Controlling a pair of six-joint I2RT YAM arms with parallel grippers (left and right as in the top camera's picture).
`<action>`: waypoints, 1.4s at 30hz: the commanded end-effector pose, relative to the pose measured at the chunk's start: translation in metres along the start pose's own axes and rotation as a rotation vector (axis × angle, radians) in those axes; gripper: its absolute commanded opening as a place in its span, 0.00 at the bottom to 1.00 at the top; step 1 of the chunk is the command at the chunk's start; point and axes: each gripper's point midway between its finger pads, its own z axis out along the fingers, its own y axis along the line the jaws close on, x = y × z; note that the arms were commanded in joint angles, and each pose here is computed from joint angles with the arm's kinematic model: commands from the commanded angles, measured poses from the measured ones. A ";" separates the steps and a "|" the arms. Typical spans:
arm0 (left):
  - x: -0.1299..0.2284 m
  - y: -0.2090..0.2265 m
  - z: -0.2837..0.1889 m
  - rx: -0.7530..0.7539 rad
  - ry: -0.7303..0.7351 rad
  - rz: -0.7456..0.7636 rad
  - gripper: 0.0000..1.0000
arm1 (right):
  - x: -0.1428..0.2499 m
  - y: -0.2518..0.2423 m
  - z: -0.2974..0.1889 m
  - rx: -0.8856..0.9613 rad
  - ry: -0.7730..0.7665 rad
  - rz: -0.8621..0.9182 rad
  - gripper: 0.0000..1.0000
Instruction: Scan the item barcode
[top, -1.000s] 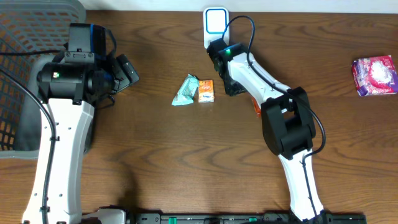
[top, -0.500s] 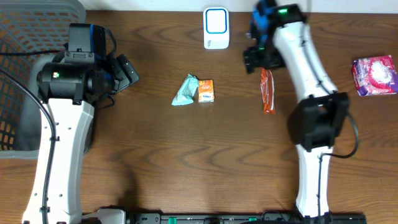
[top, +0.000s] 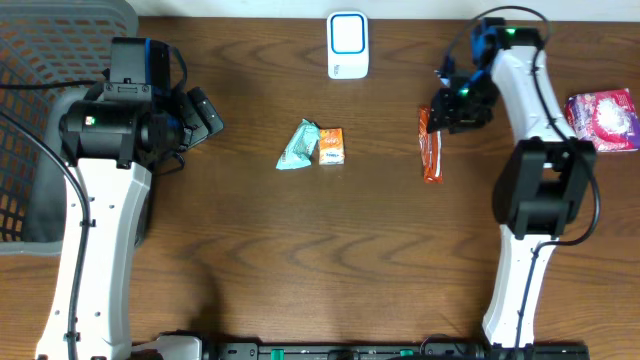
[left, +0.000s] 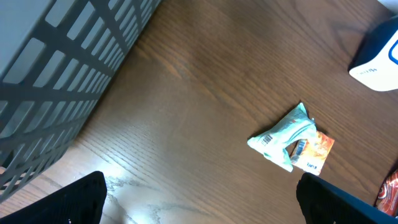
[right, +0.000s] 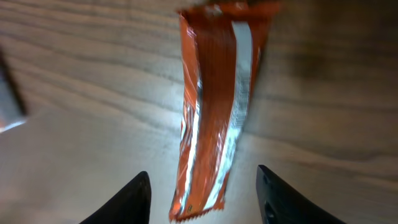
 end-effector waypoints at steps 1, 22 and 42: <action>-0.002 0.002 -0.002 -0.007 -0.007 0.012 0.98 | -0.013 0.019 -0.034 0.264 -0.108 -0.050 0.56; -0.002 0.002 -0.002 -0.007 -0.007 0.012 0.98 | 0.015 0.005 0.044 0.916 -0.113 -0.026 0.55; -0.002 0.002 -0.002 -0.007 -0.008 0.012 0.98 | 0.036 -0.011 0.110 0.701 -0.049 -0.019 0.36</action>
